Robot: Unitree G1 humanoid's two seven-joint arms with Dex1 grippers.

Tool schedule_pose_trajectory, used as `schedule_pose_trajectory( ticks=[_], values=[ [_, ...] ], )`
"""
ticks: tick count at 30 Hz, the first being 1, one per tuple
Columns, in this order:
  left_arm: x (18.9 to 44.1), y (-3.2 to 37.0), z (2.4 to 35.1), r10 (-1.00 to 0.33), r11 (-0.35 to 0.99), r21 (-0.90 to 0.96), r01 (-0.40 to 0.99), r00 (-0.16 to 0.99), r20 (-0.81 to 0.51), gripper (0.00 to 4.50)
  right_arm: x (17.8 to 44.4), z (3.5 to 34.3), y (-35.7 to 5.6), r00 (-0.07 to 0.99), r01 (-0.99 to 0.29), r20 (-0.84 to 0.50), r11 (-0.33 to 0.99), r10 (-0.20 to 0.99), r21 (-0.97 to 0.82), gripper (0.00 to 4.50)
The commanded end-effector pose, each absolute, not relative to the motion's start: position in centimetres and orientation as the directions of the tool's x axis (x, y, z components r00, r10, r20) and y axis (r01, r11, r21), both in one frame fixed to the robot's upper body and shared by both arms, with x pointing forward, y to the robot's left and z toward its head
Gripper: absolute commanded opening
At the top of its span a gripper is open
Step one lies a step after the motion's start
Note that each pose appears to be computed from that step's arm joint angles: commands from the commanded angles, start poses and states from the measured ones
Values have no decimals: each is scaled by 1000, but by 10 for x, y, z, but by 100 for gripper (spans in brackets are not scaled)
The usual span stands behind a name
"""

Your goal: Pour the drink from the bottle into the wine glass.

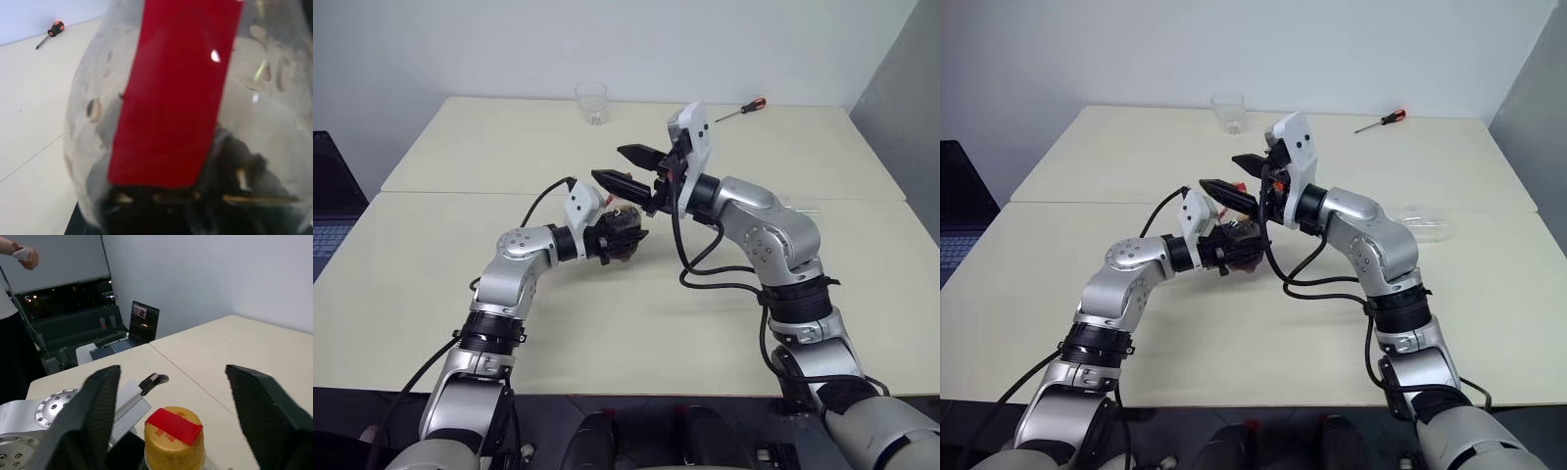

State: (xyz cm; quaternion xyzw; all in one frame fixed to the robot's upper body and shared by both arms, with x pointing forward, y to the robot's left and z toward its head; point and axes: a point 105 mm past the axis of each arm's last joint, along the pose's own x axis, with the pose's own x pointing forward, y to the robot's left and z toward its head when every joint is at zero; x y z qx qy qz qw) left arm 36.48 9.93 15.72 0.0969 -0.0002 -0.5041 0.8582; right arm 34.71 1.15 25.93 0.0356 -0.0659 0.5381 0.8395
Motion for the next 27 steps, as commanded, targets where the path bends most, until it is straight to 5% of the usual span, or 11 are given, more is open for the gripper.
schedule_pose_trajectory(
  ticks=[1, 6, 10, 17, 27],
  values=[
    [367, 96, 181, -876, 457, 242, 856, 480, -43, 195, 341, 278, 12, 376, -920, 201, 391, 905, -40, 225],
    [370, 96, 184, -874, 461, 248, 852, 484, -36, 195, 337, 278, 15, 349, -932, 195, 361, 917, -30, 62],
    [371, 97, 185, -872, 466, 251, 848, 489, -33, 195, 335, 279, 15, 338, -937, 199, 349, 920, -24, 62],
    [372, 94, 186, -874, 465, 250, 849, 486, -26, 195, 333, 279, 15, 327, -941, 194, 337, 925, -23, 254],
    [373, 89, 189, -883, 450, 251, 857, 469, -20, 195, 343, 274, 13, 372, -923, 180, 384, 911, -37, 254]
  ],
)
